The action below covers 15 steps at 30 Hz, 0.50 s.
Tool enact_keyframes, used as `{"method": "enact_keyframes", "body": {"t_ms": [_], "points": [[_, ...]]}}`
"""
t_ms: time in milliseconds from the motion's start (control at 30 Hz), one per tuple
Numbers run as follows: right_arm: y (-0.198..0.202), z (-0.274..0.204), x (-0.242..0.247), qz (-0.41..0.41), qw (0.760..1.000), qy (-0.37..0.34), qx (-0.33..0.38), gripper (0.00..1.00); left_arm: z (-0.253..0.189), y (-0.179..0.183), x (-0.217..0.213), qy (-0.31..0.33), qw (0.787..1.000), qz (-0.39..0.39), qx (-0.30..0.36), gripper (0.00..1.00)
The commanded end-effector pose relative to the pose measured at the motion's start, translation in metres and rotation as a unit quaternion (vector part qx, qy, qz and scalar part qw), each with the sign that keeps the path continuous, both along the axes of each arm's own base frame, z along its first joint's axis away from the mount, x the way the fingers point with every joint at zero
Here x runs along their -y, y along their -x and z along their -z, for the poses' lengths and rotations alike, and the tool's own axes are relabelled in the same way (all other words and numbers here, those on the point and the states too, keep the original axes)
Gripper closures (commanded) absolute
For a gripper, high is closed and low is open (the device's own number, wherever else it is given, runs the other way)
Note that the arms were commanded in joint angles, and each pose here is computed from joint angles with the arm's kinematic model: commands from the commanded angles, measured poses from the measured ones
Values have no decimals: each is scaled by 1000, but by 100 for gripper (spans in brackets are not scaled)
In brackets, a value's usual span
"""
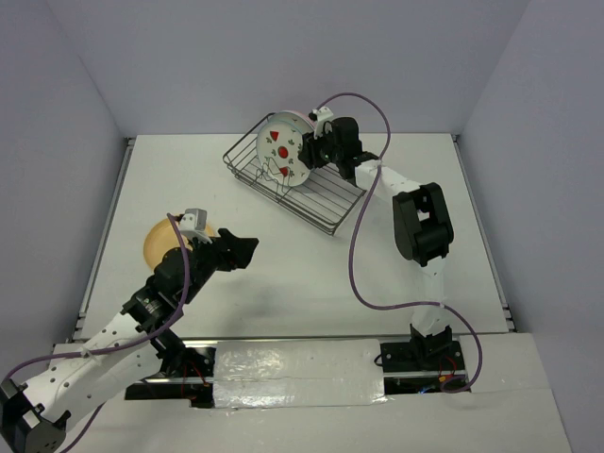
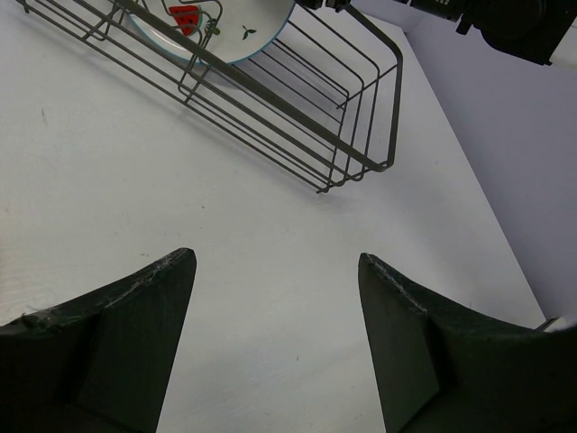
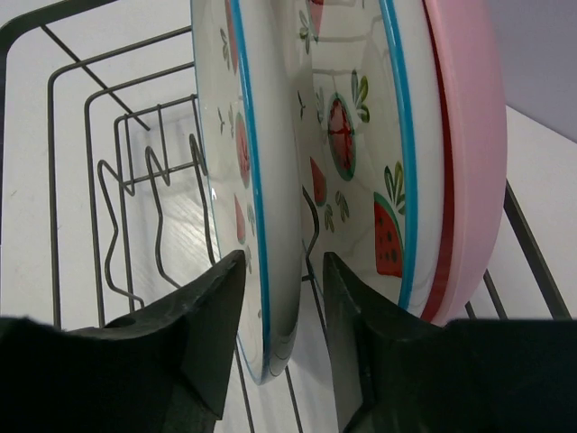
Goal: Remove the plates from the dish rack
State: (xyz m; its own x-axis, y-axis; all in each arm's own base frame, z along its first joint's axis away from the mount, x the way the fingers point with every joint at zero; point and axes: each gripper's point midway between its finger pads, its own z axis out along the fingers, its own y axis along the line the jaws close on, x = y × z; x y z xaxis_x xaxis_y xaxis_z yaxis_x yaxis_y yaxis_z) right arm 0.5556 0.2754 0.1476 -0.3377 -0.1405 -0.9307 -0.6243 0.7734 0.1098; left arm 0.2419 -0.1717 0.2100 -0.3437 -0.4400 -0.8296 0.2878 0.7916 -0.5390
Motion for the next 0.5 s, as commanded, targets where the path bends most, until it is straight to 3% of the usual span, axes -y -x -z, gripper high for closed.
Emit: {"method": "enact_keyframes", "body": {"t_ms": [0, 100, 133, 167, 467], "points": [[-11, -36, -8, -14, 999, -29, 34, 54, -19, 0, 4, 26, 999, 8, 28, 16], [-10, -40, -11, -19, 999, -34, 32, 73, -19, 0, 3, 25, 999, 5, 29, 16], [-9, -42, -11, -19, 999, -35, 33, 92, -19, 0, 3, 25, 999, 4, 29, 16], [-10, -43, -10, -15, 999, -35, 34, 100, -20, -1, 2, 25, 999, 2, 30, 16], [-2, -87, -12, -13, 997, -47, 66, 100, -17, 0, 4, 27, 999, 7, 28, 16]]}}
